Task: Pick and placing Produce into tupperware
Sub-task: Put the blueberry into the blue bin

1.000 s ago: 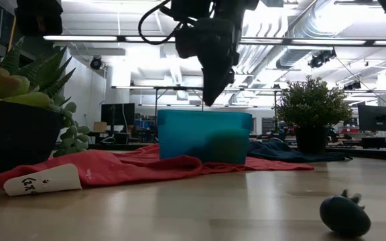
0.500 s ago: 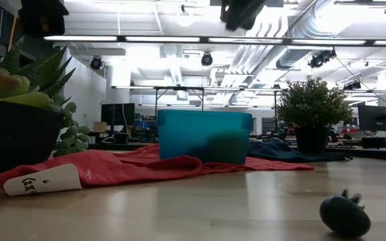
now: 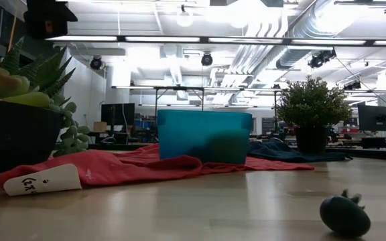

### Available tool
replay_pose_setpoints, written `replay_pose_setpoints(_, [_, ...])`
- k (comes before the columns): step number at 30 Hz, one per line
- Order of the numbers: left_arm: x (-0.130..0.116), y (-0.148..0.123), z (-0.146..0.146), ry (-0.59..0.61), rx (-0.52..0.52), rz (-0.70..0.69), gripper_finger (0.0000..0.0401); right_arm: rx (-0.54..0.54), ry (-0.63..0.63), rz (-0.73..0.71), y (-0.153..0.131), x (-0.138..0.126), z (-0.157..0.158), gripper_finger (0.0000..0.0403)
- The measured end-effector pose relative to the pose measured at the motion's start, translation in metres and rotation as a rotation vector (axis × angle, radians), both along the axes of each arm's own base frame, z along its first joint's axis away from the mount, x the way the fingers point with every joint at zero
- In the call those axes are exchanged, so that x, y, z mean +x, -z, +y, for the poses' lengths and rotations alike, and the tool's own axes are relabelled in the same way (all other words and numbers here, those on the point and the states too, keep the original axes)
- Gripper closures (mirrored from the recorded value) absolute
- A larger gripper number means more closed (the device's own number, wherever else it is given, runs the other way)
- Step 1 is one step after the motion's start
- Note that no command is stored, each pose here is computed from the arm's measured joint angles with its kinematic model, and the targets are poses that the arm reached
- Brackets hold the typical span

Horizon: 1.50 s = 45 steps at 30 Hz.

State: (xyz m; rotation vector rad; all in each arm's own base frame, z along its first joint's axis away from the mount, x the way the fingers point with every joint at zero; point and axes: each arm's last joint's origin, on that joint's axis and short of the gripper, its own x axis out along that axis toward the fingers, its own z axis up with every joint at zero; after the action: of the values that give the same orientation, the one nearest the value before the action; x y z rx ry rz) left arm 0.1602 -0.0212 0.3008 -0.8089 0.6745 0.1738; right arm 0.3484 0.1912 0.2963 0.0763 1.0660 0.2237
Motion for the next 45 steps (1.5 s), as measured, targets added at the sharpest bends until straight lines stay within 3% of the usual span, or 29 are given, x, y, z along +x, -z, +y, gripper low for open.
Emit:
replay_pose_setpoints(8, [0.0, 0.0, 0.0, -0.011, 0.009, 0.004, 0.0208, 0.045, 0.055, 0.067, 0.018, -0.004, 0.026, 0.0316])
replay_pose_setpoints(18, [0.0, 0.001, 0.0, -0.009, 0.013, 0.008, 0.0208, 0.146, 0.285, 0.144, 0.038, 0.006, 0.032, 0.0316])
replay_pose_setpoints(24, [-0.001, 0.001, 0.001, -0.009, 0.014, 0.017, 0.0208, 0.199, 0.366, 0.212, 0.055, 0.008, 0.044, 0.0316])
replay_pose_setpoints(32, [-0.003, 0.004, 0.001, -0.008, 0.019, 0.057, 0.0208, 0.259, 0.484, 0.249, 0.056, 0.007, 0.047, 0.0316])
replay_pose_setpoints(38, [-0.004, 0.005, 0.001, -0.008, 0.021, 0.068, 0.0208, 0.382, 0.658, 0.278, 0.055, 0.01, 0.048, 0.0316])
replay_pose_setpoints(45, [-0.005, 0.006, 0.001, -0.008, 0.023, 0.086, 0.0208, 0.556, 0.939, 0.41, 0.054, 0.011, 0.048, 0.0316])
